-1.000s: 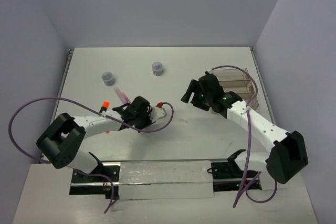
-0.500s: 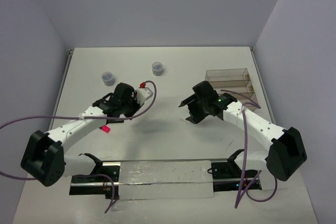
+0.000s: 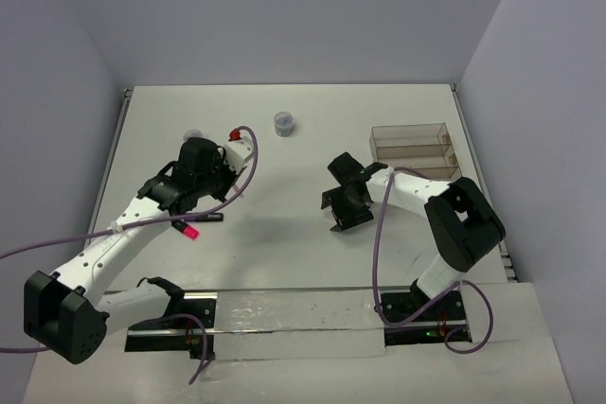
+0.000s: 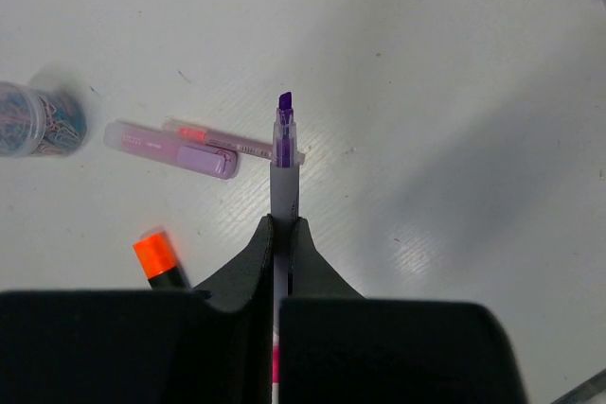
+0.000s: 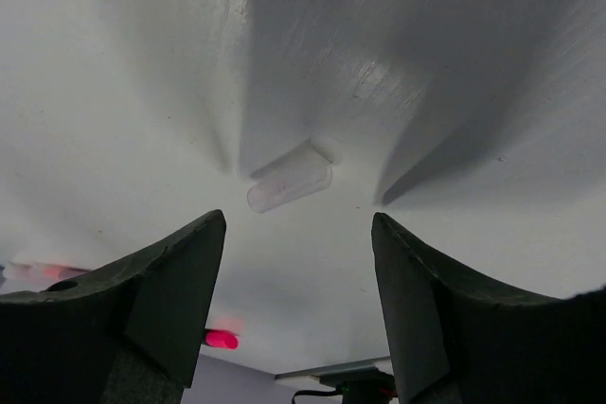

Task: Sort the stationery into containers
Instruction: Pick up the pen cap from the center of the board, then close the pen cap on the pen.

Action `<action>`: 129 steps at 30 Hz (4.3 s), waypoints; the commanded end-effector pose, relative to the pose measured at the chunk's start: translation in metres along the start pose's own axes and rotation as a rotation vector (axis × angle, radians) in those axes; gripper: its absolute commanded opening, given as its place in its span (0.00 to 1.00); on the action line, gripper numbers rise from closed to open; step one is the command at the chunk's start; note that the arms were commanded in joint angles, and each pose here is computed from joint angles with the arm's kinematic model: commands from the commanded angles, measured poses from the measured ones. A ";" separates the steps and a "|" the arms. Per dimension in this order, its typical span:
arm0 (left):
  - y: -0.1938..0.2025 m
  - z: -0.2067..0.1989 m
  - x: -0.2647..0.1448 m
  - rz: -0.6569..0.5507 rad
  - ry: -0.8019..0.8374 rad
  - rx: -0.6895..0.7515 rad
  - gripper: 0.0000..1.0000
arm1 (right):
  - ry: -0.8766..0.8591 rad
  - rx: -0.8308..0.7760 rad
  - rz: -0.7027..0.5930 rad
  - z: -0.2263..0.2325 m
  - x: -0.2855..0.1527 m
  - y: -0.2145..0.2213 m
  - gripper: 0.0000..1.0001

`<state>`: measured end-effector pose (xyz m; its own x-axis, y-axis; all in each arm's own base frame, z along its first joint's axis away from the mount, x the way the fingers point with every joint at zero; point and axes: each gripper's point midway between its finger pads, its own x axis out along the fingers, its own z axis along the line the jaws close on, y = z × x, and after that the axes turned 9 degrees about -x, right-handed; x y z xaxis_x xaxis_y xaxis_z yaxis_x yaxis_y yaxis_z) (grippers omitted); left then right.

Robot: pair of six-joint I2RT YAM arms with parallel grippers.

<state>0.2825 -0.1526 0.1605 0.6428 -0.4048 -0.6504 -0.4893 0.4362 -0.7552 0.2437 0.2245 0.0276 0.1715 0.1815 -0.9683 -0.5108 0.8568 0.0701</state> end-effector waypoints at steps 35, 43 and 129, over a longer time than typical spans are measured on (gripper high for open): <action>-0.002 -0.013 -0.016 -0.042 0.072 -0.007 0.00 | 0.072 0.100 -0.127 -0.018 0.023 -0.042 0.42; 0.003 -0.012 -0.013 -0.035 0.067 0.004 0.00 | 0.069 0.033 -0.160 -0.006 0.015 -0.044 0.54; -0.127 -0.065 -0.155 -0.534 0.406 -0.043 0.00 | -1.962 -1.354 -0.560 0.143 -0.394 0.161 0.00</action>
<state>0.2083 -0.1916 0.3312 0.5477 -0.8009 -0.2422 -0.2606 0.1118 -0.9590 0.2270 0.3590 0.4152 0.3140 0.8845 0.3451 -0.1005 0.3924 -0.9143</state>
